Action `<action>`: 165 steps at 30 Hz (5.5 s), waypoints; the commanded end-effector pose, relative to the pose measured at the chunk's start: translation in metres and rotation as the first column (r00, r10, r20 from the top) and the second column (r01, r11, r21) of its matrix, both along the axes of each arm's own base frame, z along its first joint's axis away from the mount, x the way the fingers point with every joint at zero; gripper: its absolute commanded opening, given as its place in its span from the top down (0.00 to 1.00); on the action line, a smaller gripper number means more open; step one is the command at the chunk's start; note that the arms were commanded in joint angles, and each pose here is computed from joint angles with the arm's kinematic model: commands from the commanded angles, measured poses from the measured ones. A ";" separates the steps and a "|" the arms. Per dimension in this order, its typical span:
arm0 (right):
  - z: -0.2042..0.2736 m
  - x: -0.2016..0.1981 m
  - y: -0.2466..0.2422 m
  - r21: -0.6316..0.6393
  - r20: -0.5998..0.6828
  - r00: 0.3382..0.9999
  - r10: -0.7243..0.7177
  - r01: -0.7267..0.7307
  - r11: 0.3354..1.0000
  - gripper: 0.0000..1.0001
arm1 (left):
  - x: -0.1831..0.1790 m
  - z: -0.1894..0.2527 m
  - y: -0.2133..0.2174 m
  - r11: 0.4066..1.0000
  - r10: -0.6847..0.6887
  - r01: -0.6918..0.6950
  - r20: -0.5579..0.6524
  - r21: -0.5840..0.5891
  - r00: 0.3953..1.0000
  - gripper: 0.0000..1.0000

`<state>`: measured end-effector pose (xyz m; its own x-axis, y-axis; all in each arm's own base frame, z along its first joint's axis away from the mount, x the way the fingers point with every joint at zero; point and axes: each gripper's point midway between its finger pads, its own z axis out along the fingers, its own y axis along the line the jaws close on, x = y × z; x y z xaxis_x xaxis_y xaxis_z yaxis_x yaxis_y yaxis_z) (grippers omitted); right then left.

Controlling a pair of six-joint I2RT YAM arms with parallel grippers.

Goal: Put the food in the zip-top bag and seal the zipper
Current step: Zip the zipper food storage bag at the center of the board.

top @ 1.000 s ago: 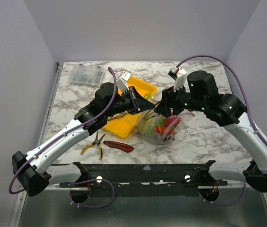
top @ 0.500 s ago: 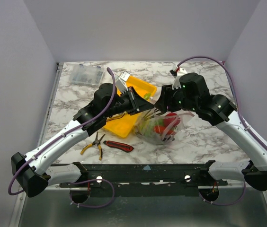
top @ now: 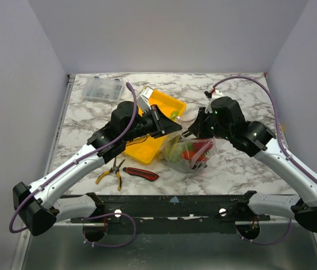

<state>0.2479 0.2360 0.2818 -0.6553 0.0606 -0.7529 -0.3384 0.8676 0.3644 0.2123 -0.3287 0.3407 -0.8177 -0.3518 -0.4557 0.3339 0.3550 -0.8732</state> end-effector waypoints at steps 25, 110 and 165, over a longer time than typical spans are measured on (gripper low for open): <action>-0.057 -0.013 -0.015 -0.057 0.026 0.999 0.040 -0.039 0.998 1.00 | 0.008 -0.050 0.077 0.967 -0.215 0.103 0.537 0.232 0.816 0.29; 0.045 -0.017 0.081 -0.262 0.170 0.728 0.664 -0.616 0.743 0.58 | 0.006 -0.038 0.022 0.906 -0.349 0.422 0.579 0.010 0.736 1.00; 0.035 -0.045 0.020 -0.269 0.208 0.813 0.544 -0.487 0.831 0.99 | 0.019 -0.049 0.051 0.951 -0.249 0.308 0.579 -0.004 0.776 1.00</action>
<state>0.2049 0.2681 0.3123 -0.3116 -0.4168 -0.8539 -0.8426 0.5365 0.0456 0.2198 -0.2861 0.2914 -0.5312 -0.1721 -0.8296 0.8377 0.0396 -0.5447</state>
